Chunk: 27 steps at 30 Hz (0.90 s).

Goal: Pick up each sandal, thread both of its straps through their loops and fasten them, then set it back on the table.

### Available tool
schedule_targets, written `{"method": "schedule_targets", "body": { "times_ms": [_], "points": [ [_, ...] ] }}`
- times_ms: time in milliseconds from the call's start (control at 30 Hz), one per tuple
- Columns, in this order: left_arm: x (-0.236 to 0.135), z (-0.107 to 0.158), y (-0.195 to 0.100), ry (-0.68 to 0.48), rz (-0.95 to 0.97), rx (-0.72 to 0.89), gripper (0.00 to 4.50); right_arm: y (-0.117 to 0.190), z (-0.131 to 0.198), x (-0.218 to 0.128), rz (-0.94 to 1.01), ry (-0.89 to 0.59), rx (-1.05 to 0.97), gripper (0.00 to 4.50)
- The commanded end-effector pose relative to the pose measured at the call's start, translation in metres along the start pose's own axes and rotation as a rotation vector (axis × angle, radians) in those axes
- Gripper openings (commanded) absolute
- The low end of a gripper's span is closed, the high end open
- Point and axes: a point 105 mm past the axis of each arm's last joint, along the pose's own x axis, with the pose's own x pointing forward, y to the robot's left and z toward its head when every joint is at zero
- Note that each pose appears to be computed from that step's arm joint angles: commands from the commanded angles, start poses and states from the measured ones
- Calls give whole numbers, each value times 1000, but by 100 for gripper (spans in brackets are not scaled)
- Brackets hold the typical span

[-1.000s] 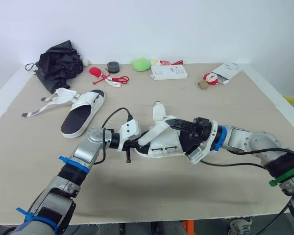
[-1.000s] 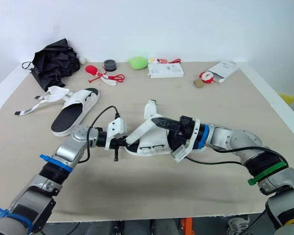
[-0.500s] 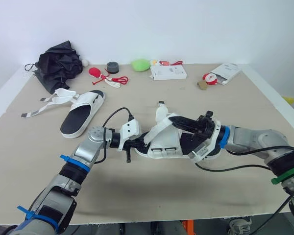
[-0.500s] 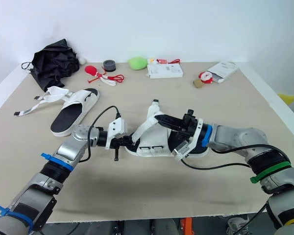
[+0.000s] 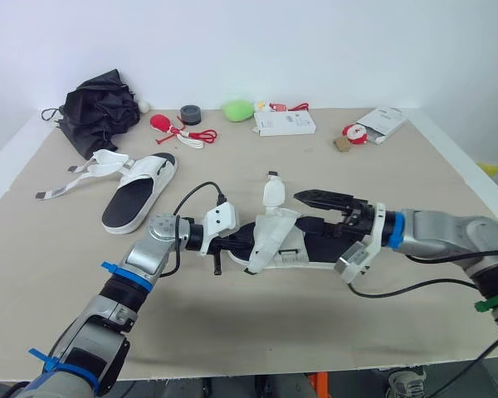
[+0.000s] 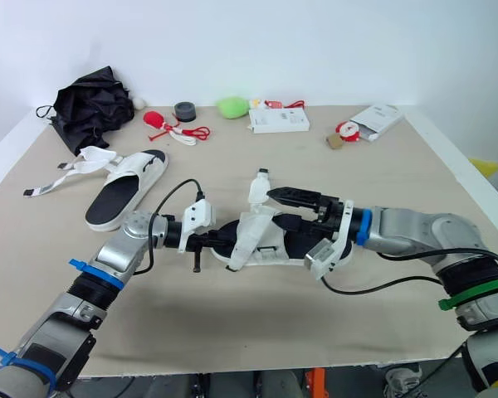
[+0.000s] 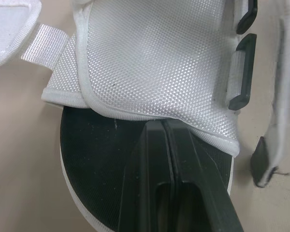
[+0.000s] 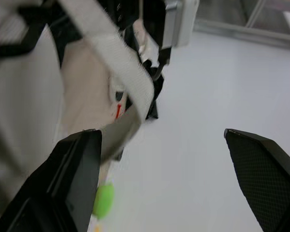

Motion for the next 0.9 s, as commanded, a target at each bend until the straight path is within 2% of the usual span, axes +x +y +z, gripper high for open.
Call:
{"method": "schedule_targets", "body": {
  "times_ms": [33,100,167,233,333,400,467,567,700,767,900],
  "points": [
    [-1,-28,-6,103,-10,-59,0,-24,-5,-15,-37,62,118,447],
    [-2,-28,-6,105,-10,-59,0,-28,-13,-25,-27,152,279,447],
    [-3,-29,-6,107,-10,-59,0,-33,-27,-36,-67,279,593,447],
    [-4,-29,-6,108,-10,-59,0,-38,-27,-43,-131,326,979,447],
    [-5,-29,-7,111,-12,-59,0,-43,-2,-40,-154,259,1384,447],
    [-5,-29,-7,112,-14,-59,0,-34,32,-33,-62,183,1645,447],
    [-5,-29,-8,114,-19,-57,0,-27,56,-29,-9,129,1826,447],
    [-4,-28,-8,115,-23,-54,0,-12,73,-25,-24,151,1976,447],
    [-5,-27,-8,117,-30,-51,0,26,99,-11,-9,223,2152,447],
    [-5,-28,-8,119,-34,-48,0,39,102,-5,-8,276,2183,447],
    [-5,-27,-8,124,-44,-43,0,48,101,4,-27,282,2243,447]
  ]
}}
